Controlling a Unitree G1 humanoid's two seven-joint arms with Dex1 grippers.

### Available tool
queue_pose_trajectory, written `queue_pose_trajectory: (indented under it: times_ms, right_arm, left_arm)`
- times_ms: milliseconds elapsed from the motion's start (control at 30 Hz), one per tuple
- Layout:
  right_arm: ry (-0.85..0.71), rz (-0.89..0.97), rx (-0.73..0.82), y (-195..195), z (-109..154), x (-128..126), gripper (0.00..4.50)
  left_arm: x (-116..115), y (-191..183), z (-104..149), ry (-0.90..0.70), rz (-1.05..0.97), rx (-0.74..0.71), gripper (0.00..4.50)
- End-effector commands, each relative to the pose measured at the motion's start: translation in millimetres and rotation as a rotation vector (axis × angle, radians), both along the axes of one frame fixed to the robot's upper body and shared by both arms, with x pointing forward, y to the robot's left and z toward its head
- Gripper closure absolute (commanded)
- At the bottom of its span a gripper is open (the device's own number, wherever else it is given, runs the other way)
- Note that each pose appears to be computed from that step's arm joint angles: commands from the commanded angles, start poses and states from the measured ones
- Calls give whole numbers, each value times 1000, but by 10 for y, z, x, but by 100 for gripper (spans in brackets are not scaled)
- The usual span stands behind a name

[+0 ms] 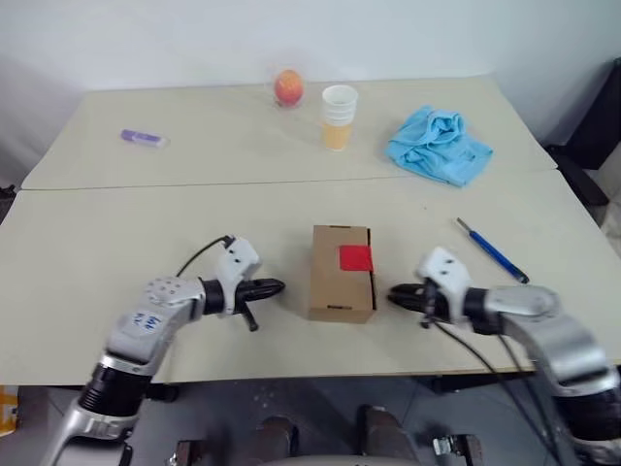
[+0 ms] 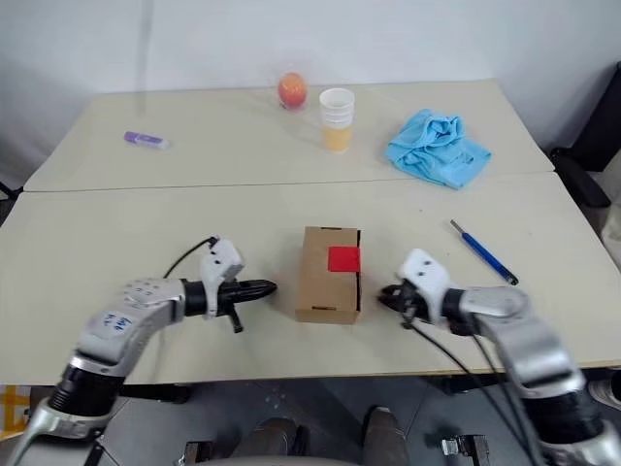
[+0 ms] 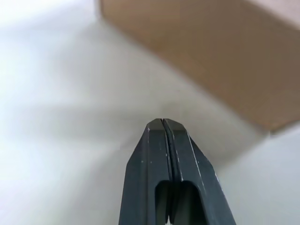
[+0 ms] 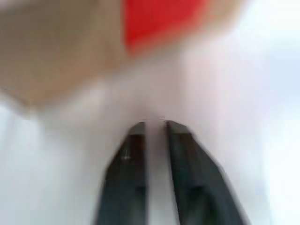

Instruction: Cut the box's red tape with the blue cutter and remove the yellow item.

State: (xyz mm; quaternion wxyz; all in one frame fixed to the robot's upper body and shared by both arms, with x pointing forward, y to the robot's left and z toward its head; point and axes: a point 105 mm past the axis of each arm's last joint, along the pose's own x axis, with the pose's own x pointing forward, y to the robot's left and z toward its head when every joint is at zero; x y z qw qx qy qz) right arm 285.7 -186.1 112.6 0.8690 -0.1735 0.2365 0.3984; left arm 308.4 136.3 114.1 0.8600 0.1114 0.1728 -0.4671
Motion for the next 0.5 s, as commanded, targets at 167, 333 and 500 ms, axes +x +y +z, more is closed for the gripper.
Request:
queue_pose_trajectory:
  times_ms: [167,333,500]
  right_arm:
    - [93,-158,259,14,567,54,115]
    - [133,-188,392,314,727,216,4]
    - [140,-187,378,459,691,274,4]
  left_arm:
    - [-67,-273,719,-121,-241,-220,450]
    - [-7,-605,706,-135,-313,-201,450]
    - [61,-759,520,-134,-307,-125,450]
